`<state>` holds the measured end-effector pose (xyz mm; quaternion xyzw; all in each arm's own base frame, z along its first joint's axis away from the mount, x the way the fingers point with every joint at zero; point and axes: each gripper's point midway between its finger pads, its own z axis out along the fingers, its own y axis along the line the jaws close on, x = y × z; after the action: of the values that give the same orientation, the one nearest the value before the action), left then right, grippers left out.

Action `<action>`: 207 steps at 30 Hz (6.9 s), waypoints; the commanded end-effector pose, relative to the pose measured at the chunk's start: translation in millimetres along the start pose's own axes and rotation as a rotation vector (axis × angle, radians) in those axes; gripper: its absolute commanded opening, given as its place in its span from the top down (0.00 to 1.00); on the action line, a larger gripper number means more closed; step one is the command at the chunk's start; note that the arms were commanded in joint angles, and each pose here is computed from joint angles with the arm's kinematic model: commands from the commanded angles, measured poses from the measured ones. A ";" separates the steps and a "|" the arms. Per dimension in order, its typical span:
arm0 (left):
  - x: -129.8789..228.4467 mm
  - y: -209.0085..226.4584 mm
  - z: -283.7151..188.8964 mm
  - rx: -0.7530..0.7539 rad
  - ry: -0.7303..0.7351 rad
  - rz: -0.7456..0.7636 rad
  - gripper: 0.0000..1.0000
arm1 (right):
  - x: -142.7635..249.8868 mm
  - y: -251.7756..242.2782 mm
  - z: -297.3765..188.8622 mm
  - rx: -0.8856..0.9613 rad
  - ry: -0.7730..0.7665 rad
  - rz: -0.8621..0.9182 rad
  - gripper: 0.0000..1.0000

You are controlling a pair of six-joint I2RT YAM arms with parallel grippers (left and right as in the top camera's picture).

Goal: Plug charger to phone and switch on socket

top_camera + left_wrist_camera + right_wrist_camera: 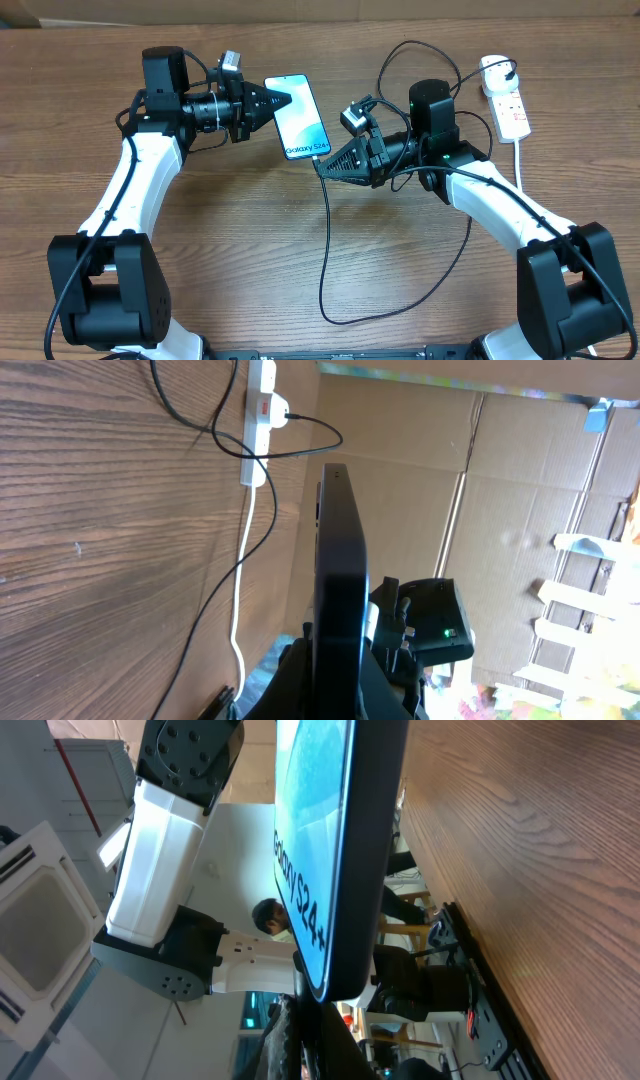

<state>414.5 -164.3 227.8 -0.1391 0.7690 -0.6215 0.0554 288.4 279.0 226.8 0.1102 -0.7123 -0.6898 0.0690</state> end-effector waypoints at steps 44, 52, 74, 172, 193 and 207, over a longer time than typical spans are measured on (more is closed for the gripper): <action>7.5 -8.6 4.1 0.021 0.037 0.023 0.96 | -1.6 21.0 4.7 -0.008 0.004 -0.069 0.96; 7.6 -8.8 3.4 0.023 0.039 0.018 0.96 | -0.3 17.9 4.7 -0.005 0.005 -0.055 0.96; 7.6 -8.9 3.4 0.023 0.039 -0.005 0.96 | 1.4 17.1 4.7 -0.007 0.012 -0.039 0.96; 39.1 -13.5 13.9 0.066 0.177 0.036 0.96 | -6.0 15.2 3.9 0.011 -0.027 -0.037 0.96; 34.0 -9.9 14.7 0.044 0.147 0.038 0.96 | -5.2 16.2 3.9 0.007 -0.021 -0.038 0.46; 3.7 3.7 -3.4 -0.010 0.013 0.093 0.96 | -23.2 12.5 -24.6 0.023 -0.119 -0.038 0.20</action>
<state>407.7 -164.0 222.9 -0.1207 0.7744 -0.6185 0.0561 302.3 273.7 228.5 0.0864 -0.7196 -0.6871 0.0513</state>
